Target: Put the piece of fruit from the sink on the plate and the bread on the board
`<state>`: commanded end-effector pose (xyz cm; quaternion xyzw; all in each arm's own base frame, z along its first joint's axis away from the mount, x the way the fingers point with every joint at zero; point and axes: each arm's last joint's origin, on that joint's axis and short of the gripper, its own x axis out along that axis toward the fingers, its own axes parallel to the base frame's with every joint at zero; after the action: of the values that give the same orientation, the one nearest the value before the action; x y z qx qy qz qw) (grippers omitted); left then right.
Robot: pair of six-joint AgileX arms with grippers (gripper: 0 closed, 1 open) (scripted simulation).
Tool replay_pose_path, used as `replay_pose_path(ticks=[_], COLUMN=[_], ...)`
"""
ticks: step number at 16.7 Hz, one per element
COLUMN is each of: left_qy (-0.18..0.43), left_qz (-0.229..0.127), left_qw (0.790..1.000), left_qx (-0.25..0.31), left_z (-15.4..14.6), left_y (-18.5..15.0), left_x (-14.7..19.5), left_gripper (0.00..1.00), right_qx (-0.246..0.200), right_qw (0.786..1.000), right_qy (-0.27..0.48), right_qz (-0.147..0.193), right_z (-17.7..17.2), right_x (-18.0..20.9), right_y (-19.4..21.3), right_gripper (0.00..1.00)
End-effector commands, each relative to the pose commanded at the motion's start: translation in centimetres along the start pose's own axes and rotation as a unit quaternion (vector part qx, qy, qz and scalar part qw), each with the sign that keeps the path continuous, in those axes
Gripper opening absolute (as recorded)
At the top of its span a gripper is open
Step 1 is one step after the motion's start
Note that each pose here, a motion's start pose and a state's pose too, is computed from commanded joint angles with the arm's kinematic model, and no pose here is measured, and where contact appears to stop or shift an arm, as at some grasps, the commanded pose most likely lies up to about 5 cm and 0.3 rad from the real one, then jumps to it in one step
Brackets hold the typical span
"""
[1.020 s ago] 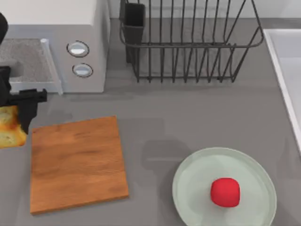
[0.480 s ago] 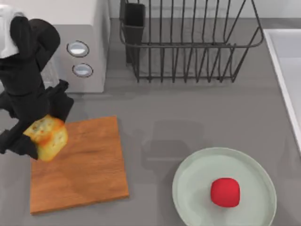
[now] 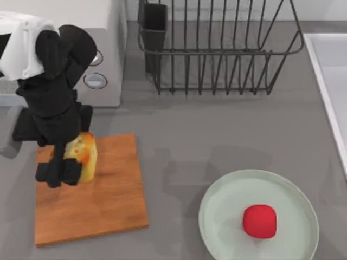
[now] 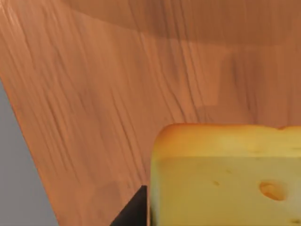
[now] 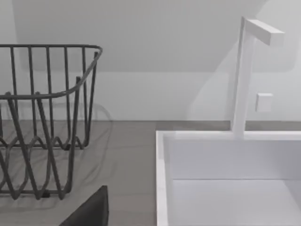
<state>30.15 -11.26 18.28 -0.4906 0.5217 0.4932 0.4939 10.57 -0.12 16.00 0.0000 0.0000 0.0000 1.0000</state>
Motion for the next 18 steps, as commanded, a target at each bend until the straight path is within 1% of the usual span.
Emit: replay_pose_path(ticks=[2, 8, 14, 18], left_qy=[0.002, 0.002, 0.001, 0.004], left_qz=[-0.008, -0.006, -0.002, -0.01], left_qw=[1.0, 1.0, 1.0, 1.0], left_qx=[-0.014, -0.017, -0.015, -0.016], left_z=[-0.3, -0.2, -0.3, -0.4], left_y=[0.1, 0.0, 0.0, 0.0], left_x=[-0.2, -0.1, 2.3, 3.7], left_gripper=[0.0, 0.0, 0.0, 0.0], right_qx=[0.0, 0.0, 0.0, 0.0], right_qw=[1.0, 1.0, 1.0, 1.0], right_qy=[0.0, 0.0, 0.0, 0.0], right_qz=[0.0, 0.0, 0.0, 0.0], right_z=[0.0, 0.0, 0.0, 0.0], right_x=[0.0, 0.0, 0.0, 0.0], right_y=[0.0, 0.0, 0.0, 0.0], right_gripper=[1.0, 1.0, 1.0, 1.0])
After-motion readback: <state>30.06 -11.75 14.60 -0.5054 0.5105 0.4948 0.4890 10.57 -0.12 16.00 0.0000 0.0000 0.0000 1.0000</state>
